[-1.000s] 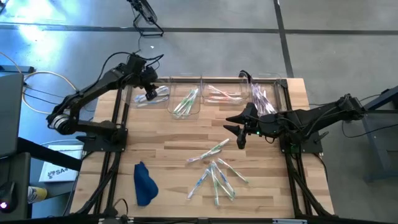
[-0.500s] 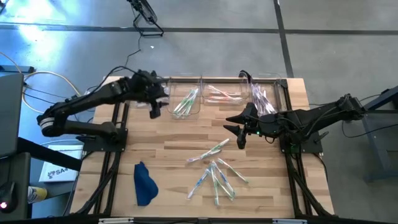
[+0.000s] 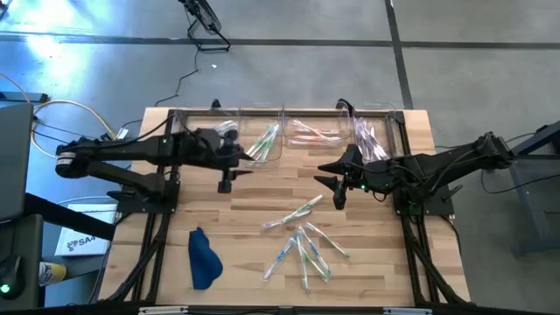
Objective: Pick & Place Toothbrushes
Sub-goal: Put the green toothbrush into the middle left transparent bin
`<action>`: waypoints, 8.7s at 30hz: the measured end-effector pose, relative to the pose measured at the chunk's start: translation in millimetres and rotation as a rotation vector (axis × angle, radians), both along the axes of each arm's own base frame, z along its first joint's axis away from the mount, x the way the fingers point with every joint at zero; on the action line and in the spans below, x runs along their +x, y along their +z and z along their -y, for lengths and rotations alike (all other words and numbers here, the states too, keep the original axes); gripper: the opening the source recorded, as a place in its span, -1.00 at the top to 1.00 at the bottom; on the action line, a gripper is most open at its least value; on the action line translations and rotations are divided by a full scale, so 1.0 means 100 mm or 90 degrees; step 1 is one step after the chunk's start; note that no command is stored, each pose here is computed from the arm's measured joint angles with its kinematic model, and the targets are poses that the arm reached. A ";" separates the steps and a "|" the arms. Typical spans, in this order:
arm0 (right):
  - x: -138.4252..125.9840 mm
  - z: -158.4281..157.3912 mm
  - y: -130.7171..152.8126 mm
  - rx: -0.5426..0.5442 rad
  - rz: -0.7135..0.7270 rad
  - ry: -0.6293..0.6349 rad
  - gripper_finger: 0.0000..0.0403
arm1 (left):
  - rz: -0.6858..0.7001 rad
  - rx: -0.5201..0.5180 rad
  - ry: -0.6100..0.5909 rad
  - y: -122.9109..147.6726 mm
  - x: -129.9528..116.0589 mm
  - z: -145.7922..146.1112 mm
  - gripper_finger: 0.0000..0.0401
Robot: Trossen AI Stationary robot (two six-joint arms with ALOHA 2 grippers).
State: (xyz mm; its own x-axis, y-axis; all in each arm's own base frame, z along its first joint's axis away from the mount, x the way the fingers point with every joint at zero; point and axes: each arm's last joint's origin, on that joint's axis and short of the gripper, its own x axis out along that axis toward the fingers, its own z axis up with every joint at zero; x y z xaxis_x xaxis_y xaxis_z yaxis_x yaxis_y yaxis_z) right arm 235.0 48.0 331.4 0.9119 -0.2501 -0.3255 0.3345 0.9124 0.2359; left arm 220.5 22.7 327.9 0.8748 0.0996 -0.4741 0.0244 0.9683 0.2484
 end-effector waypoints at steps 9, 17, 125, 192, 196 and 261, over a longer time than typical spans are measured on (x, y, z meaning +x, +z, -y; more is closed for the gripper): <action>0.00 0.00 0.00 0.000 0.000 0.000 0.24 | 0.092 0.006 -0.065 0.13 0.07 0.23 0.17; 0.00 0.00 0.00 0.000 0.000 0.000 0.24 | 0.154 0.006 -0.095 0.20 0.14 0.34 0.17; 0.14 -0.91 -1.37 0.386 -0.514 -0.067 0.24 | 0.161 -0.059 -0.068 -0.01 0.52 0.58 0.17; -0.01 -1.28 -1.87 0.263 -0.533 0.002 0.24 | 0.119 -0.087 -0.053 -0.07 0.50 0.57 0.17; -0.01 -1.32 -1.96 0.253 -0.549 -0.003 0.24 | 0.119 -0.087 -0.053 -0.07 0.50 0.57 0.17; -0.03 -1.00 -0.44 0.146 0.029 0.080 0.93 | 0.430 -0.294 -0.016 0.37 0.56 0.57 0.17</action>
State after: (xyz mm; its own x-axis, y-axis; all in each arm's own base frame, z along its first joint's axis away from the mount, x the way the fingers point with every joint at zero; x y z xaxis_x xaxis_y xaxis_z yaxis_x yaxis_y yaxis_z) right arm 232.0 147.8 287.1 0.9459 -0.0583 -0.3191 0.2066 0.8667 0.4540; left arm 276.4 -34.4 364.6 0.9860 0.0002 0.1669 0.0348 0.9778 -0.2068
